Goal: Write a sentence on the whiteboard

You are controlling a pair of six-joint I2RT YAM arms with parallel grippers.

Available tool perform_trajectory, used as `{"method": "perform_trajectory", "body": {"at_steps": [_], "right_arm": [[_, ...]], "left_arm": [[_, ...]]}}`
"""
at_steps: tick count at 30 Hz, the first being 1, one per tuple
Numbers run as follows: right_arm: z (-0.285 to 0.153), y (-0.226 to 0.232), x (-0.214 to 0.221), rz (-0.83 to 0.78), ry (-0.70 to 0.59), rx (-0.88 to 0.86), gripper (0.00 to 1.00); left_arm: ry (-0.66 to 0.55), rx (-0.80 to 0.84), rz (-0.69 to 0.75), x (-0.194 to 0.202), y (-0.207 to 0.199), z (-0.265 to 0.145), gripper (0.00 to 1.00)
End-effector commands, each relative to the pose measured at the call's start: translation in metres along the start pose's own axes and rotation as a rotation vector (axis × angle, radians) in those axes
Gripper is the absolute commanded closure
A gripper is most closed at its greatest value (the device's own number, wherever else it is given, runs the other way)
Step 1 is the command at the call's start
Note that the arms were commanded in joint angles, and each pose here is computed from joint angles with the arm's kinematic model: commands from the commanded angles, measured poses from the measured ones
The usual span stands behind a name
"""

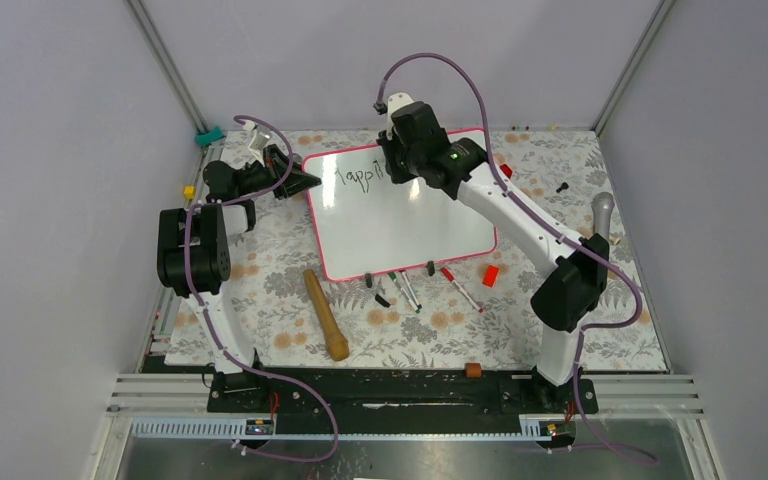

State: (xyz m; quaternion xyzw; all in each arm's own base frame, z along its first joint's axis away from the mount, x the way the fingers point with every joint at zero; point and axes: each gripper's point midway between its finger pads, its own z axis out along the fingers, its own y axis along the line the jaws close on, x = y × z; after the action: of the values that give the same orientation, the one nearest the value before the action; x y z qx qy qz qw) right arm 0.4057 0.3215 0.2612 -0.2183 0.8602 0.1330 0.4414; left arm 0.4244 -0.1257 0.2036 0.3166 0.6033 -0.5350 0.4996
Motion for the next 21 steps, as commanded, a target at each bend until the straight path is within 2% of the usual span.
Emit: {"method": "perform_trajectory", "body": {"at_steps": [1, 21], "right_arm": [[-0.001, -0.008, -0.013, -0.009, -0.026, 0.035, 1.0], [0.013, -0.01, 0.003, -0.024, 0.025, 0.05, 1.0]], "left_arm": [[0.164, 0.195, 0.181, 0.04, -0.025, -0.008, 1.0], [0.164, 0.194, 0.177, 0.04, -0.024, -0.008, 1.0]]}}
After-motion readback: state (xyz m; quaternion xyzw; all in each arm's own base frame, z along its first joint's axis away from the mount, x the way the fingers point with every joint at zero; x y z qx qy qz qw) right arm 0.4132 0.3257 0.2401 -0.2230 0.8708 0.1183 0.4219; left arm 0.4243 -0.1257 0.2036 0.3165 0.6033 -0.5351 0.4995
